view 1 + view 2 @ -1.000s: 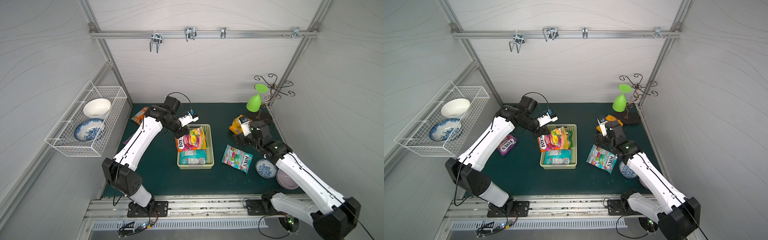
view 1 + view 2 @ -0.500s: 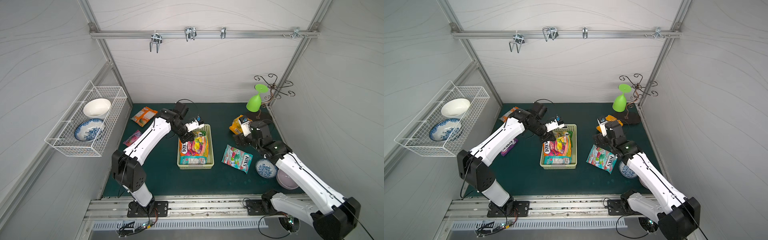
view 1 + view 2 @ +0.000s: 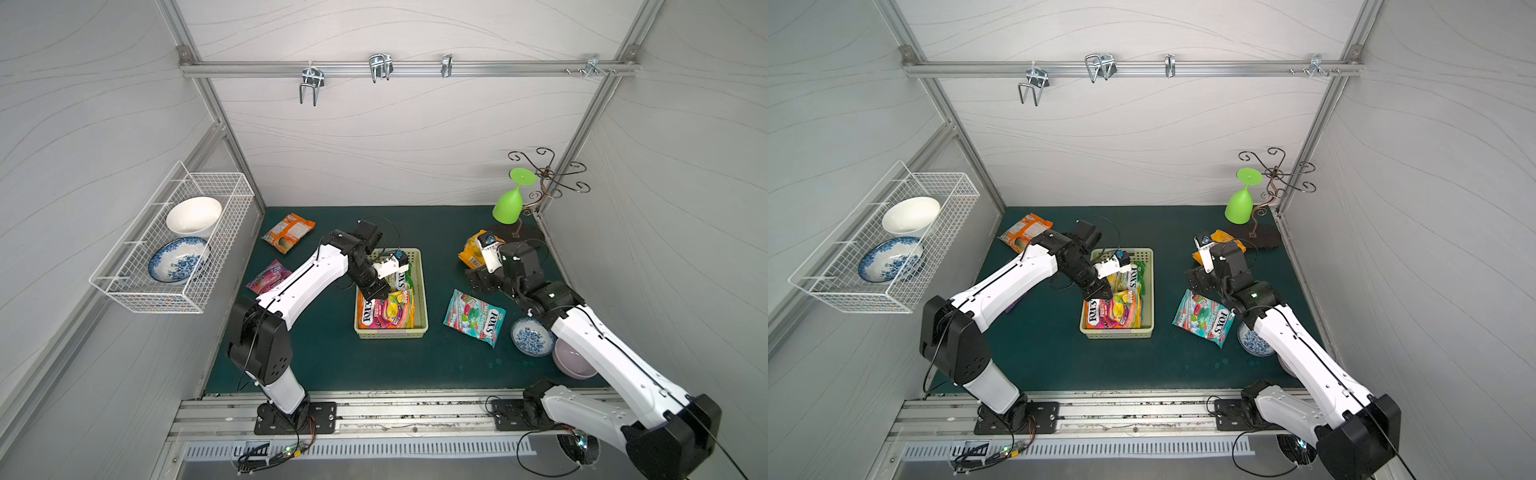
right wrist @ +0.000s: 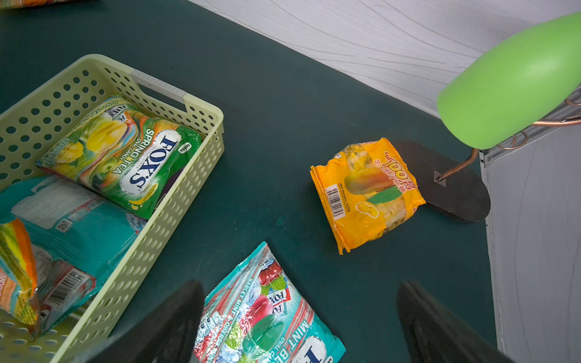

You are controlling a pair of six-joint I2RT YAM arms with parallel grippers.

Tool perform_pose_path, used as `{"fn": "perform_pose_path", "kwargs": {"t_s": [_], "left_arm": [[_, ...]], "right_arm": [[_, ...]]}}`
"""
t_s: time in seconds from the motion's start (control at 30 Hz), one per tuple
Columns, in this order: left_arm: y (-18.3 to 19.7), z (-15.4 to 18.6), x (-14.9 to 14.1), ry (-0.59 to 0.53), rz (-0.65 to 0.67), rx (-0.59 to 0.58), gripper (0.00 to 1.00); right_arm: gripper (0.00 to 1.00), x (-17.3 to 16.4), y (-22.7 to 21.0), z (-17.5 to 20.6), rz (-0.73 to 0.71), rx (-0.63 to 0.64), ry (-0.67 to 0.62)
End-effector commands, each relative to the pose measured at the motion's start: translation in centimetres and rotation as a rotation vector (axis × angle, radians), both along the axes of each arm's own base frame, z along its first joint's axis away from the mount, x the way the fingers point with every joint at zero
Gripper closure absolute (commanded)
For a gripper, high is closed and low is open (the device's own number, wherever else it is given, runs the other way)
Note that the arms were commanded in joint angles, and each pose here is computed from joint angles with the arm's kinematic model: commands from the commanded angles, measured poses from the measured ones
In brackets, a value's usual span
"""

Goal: Put the candies in the basket
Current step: Place the candy in the basket.

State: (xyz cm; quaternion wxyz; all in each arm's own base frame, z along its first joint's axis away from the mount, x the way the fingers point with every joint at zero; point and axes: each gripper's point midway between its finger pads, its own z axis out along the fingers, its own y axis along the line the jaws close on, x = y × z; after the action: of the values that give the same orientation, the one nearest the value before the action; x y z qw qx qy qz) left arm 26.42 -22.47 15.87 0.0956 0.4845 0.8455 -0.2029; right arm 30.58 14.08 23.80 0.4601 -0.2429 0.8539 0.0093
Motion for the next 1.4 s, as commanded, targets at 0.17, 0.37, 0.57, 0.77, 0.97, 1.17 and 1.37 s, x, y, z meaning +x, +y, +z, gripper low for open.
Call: {"fn": "perform_pose_path", "kwargs": {"t_s": [0.17,0.37,0.57,0.77,0.97,1.17,1.37], "left_arm": [[-1.1,-0.2,-0.5,0.008,0.009,-0.04,1.0],[-1.0,-1.7,0.1,-0.011,0.01,-0.013,1.0],[-0.4,-2.6,1.2,-0.047,0.019,0.043,0.88],[-0.5,-1.2,1.8,-0.098,0.044,0.033,0.57],[-0.6,1.0,1.8,-0.132,0.072,0.002,0.4],[0.0,-0.1,2.5,-0.147,0.111,0.048,0.35],[0.3,-2.1,3.8,-0.149,0.163,0.091,0.36]], "right_arm": [[0.01,0.1,-0.1,0.6,-0.007,0.002,-0.024],[0.01,0.0,0.2,0.5,0.005,0.014,-0.02],[0.01,-0.1,0.3,0.6,0.012,0.024,-0.024],[0.01,-0.1,0.3,0.6,0.01,0.025,-0.021],[0.01,0.0,0.1,0.6,-0.002,0.01,-0.021],[0.01,0.1,-0.1,0.6,-0.003,0.0,-0.024],[0.01,0.0,0.2,0.7,0.006,0.01,-0.024]]}}
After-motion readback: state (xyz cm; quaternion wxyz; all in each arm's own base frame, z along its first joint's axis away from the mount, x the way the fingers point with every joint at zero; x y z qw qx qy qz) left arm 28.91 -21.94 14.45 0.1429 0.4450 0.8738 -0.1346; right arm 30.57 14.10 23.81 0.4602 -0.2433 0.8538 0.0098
